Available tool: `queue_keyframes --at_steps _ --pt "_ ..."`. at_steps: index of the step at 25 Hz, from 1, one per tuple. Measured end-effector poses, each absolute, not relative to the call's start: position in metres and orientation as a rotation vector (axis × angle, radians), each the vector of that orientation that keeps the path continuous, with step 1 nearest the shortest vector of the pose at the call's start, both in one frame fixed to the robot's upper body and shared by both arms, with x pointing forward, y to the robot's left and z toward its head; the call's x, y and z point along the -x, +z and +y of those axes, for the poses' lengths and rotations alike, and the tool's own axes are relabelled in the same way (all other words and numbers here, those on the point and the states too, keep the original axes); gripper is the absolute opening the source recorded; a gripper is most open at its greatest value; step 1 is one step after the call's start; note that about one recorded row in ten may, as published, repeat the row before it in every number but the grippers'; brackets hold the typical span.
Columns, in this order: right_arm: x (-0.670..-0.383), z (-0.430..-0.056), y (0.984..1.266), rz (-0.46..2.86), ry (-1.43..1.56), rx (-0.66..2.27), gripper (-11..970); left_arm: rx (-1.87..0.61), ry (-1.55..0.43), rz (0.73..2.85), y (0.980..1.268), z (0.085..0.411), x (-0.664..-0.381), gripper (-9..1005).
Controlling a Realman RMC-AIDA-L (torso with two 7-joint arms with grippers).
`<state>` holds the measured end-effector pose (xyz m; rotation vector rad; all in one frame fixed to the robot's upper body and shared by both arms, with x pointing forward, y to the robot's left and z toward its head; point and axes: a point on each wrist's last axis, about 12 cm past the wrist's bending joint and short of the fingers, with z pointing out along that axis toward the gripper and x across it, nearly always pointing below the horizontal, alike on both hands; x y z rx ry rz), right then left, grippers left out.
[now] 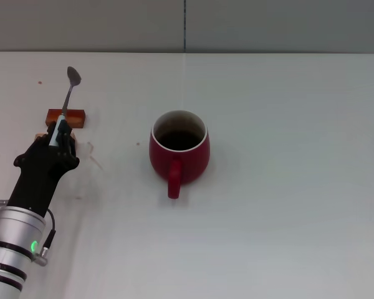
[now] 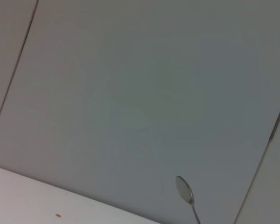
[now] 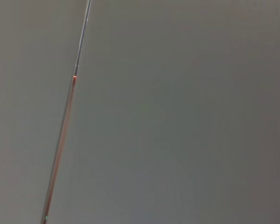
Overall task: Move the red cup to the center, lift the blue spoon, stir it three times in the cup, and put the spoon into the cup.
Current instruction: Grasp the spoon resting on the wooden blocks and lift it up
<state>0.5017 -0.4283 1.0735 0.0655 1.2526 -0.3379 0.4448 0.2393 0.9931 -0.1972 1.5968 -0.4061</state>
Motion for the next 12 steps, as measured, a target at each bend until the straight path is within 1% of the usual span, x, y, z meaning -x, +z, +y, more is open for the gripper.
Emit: queue_keyframes --at_steps 2,3,4,8,12 --pt "-0.502 -0.428 1.074 1.252 -0.338 -0.067 583 0.272 -0.532 1.573 0.995 0.247 -0.45 141" --pt "-0.502 -0.428 1.074 1.252 -0.338 -0.066 583 0.292 -0.564 1.566 0.995 0.249 -0.452 141" --pt "-0.502 -0.428 1.074 1.251 -0.338 -0.066 583 0.341 -0.648 1.551 0.997 0.256 -0.455 141" --pt "-0.503 -0.428 1.074 1.25 -0.336 -0.068 583 0.456 -0.881 1.514 1.003 0.276 -0.467 141" --pt "-0.503 -0.427 1.073 1.25 -0.331 -0.071 583 0.455 -1.046 1.476 1.017 0.291 -0.479 141"
